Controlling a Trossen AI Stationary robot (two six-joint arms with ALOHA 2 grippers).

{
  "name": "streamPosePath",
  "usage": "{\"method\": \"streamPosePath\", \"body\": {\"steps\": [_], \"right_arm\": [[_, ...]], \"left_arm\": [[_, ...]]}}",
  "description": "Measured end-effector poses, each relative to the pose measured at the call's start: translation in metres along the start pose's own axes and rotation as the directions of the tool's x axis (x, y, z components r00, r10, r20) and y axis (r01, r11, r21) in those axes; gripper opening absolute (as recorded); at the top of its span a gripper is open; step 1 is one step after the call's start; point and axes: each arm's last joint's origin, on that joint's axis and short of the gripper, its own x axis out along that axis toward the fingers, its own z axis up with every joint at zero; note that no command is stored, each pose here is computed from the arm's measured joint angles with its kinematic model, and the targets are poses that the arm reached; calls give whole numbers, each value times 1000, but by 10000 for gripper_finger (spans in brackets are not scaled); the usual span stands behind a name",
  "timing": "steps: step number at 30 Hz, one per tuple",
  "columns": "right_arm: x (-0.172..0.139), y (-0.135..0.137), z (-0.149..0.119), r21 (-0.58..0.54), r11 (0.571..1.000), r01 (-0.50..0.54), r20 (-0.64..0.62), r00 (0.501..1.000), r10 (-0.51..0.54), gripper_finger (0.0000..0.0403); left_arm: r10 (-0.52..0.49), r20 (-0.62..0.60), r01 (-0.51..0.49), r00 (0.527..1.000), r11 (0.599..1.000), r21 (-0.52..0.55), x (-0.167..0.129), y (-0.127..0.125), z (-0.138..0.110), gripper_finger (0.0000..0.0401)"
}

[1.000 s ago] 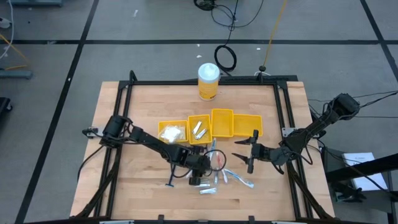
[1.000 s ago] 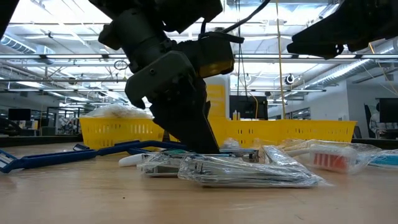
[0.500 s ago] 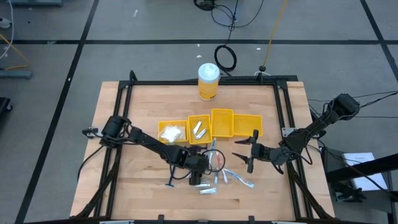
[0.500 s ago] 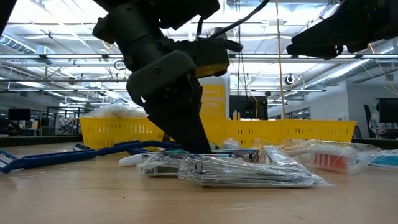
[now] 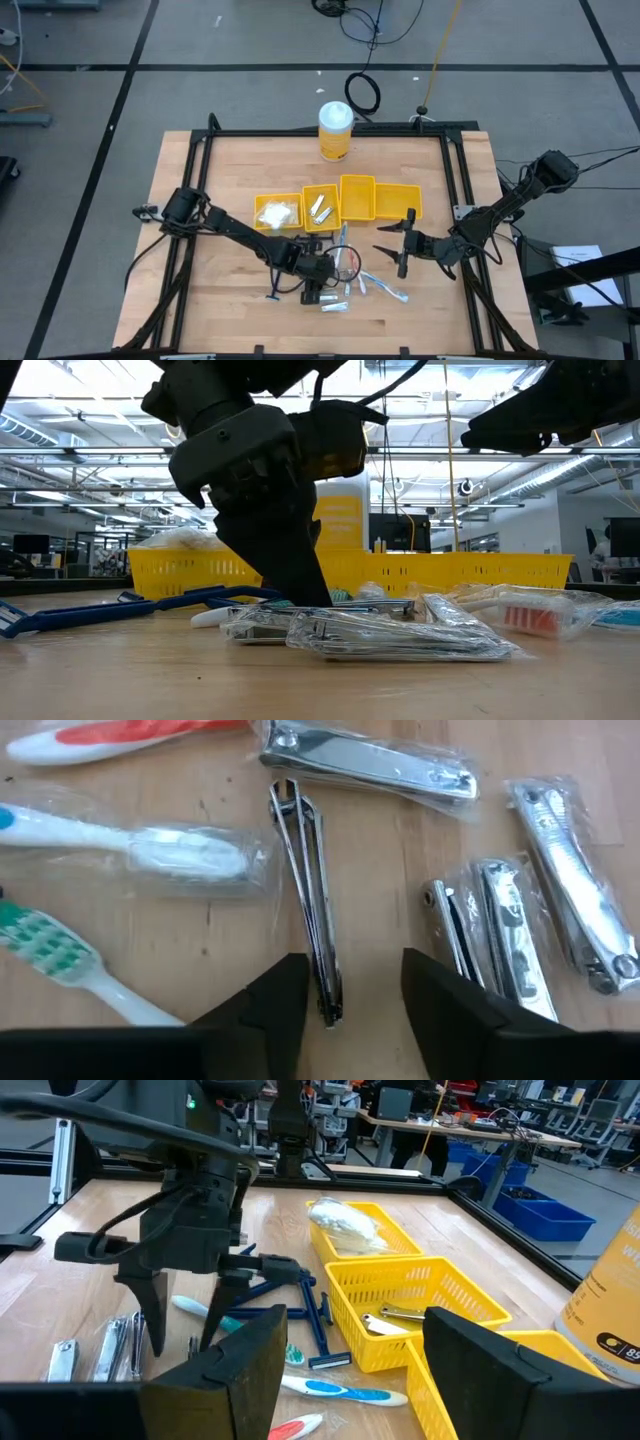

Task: Pick & Place Travel size toiletries
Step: Put the silver nail cutter into the middle left yellow bin

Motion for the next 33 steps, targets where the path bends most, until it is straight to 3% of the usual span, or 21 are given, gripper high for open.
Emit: {"method": "streamPosePath", "body": {"steps": [11,23,33], "right_arm": [[0,0,0,0,1000,0,0,1000,0,221],[0,0,0,0,1000,0,0,1000,0,221],[0,0,0,1,1000,0,1,1000,0,221]], "left_arm": [[86,47,-80,995,991,-106,0,3,3,58],[89,68,-80,994,988,-133,0,3,4,9],[77,96,-68,992,994,-88,-9,-4,8,5]]}}
